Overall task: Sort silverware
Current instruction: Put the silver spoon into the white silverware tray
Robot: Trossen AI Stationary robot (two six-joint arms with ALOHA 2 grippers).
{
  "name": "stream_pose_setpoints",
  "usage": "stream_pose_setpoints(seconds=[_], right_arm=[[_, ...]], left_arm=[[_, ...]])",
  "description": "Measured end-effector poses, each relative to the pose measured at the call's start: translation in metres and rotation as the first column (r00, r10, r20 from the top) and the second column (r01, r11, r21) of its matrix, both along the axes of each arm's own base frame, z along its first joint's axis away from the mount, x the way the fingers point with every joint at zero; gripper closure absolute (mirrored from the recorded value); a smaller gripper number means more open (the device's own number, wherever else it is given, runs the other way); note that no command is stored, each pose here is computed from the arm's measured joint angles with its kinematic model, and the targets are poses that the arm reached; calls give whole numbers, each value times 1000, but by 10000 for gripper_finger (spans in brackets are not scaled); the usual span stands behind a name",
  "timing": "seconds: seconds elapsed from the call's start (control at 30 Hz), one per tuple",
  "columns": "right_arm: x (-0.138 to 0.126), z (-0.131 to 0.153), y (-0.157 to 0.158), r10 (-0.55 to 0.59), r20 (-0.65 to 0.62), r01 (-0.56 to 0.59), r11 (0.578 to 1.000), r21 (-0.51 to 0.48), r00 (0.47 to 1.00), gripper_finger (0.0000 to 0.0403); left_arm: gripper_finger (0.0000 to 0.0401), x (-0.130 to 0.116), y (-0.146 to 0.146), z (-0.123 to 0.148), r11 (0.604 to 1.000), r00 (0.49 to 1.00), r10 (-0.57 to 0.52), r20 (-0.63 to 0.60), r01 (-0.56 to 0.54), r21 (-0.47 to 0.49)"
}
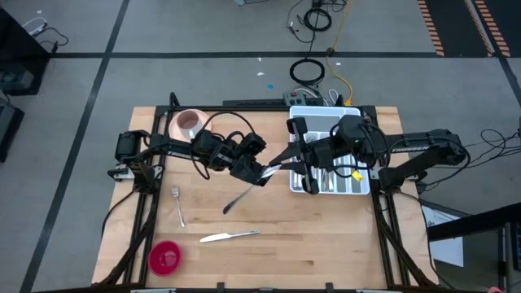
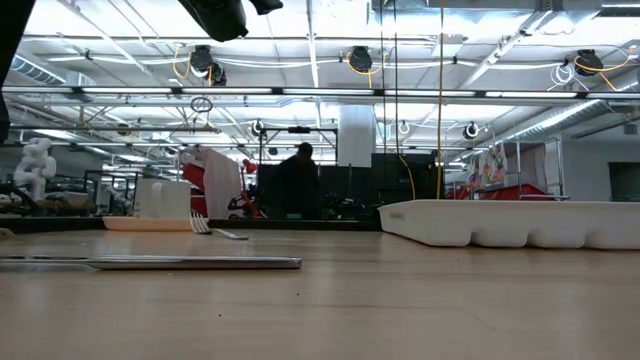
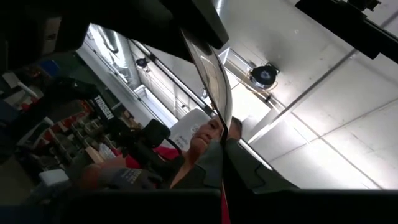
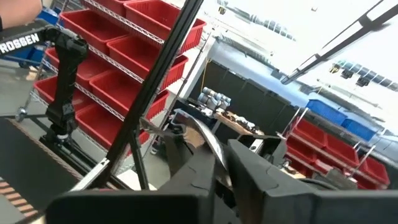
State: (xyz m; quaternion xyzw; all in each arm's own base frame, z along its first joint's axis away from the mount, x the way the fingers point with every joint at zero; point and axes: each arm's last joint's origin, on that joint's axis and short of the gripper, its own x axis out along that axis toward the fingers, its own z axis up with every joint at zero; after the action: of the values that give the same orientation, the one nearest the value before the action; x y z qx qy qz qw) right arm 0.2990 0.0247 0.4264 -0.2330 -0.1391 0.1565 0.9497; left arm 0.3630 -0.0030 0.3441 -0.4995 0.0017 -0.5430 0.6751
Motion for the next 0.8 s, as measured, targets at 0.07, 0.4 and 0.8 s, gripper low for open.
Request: stream_pose_setpoints(seconds=[0.07,0.4,0.8], right_arm=[[0,0,0,-8,8,8,1000,-23,1000,388],[0,-1,0,-11,-3,11,999,-31,1000,402],[1,-4,0,-7,-30,6,1000,-29,1000,403]], left_arm=[[401,0,0,0,1000,1000,0,0,0,0],[374,2,0,-2,999,1000,25,5,-25,23],[226,4,8,-3,995,996,81,23,-82,54]])
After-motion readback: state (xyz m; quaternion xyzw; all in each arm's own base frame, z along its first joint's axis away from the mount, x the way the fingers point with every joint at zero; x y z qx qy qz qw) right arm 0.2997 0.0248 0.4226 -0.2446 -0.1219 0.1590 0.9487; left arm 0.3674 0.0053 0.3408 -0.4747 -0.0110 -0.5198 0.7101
